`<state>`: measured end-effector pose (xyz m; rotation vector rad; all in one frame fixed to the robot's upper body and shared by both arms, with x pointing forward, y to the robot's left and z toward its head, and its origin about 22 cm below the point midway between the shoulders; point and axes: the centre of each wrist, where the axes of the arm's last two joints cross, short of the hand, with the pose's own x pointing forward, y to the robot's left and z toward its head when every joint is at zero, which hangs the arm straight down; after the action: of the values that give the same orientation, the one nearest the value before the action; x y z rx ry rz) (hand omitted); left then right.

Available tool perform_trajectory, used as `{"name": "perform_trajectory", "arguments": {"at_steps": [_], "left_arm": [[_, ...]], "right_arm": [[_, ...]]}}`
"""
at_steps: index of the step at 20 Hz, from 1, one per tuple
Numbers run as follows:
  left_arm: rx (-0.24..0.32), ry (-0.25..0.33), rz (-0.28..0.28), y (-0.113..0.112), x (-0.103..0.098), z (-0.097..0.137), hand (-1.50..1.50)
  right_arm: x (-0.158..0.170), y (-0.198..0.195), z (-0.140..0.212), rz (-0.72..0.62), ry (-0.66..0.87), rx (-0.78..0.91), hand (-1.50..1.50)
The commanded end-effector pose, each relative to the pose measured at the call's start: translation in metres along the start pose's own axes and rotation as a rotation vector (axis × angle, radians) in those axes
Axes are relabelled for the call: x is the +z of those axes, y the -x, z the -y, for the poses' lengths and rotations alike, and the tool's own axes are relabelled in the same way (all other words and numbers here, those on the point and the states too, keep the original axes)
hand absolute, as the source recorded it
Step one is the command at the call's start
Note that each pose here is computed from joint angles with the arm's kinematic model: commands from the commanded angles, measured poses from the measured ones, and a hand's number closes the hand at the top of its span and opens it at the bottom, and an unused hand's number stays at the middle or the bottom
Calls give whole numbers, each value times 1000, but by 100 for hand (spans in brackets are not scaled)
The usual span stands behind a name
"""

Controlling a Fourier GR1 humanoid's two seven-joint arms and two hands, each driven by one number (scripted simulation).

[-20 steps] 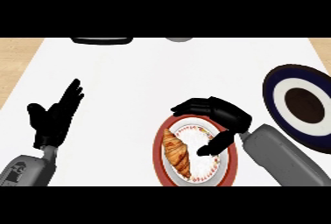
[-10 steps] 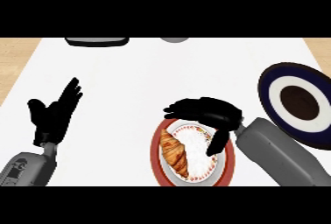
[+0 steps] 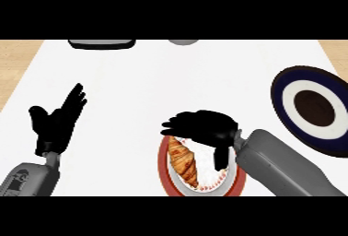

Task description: Pick the croissant from the plate and place it in the plate

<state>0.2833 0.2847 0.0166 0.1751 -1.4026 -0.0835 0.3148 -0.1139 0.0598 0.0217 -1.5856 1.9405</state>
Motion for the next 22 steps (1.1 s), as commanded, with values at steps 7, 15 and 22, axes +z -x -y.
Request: {"name": "perform_trajectory", "arguments": {"at_steps": [7, 15, 22], "left_arm": [[-2, 11, 25, 11, 14, -10, 0], [7, 13, -3, -10, -6, -4, 0], [1, 4, 8, -1, 7, -7, 0]], "right_arm": [[-26, -24, -3, -145, -118, 190, -150], [-56, -48, -30, -176, -214, 225, -150], [-62, -34, -18, -219, -211, 263, -150]]}}
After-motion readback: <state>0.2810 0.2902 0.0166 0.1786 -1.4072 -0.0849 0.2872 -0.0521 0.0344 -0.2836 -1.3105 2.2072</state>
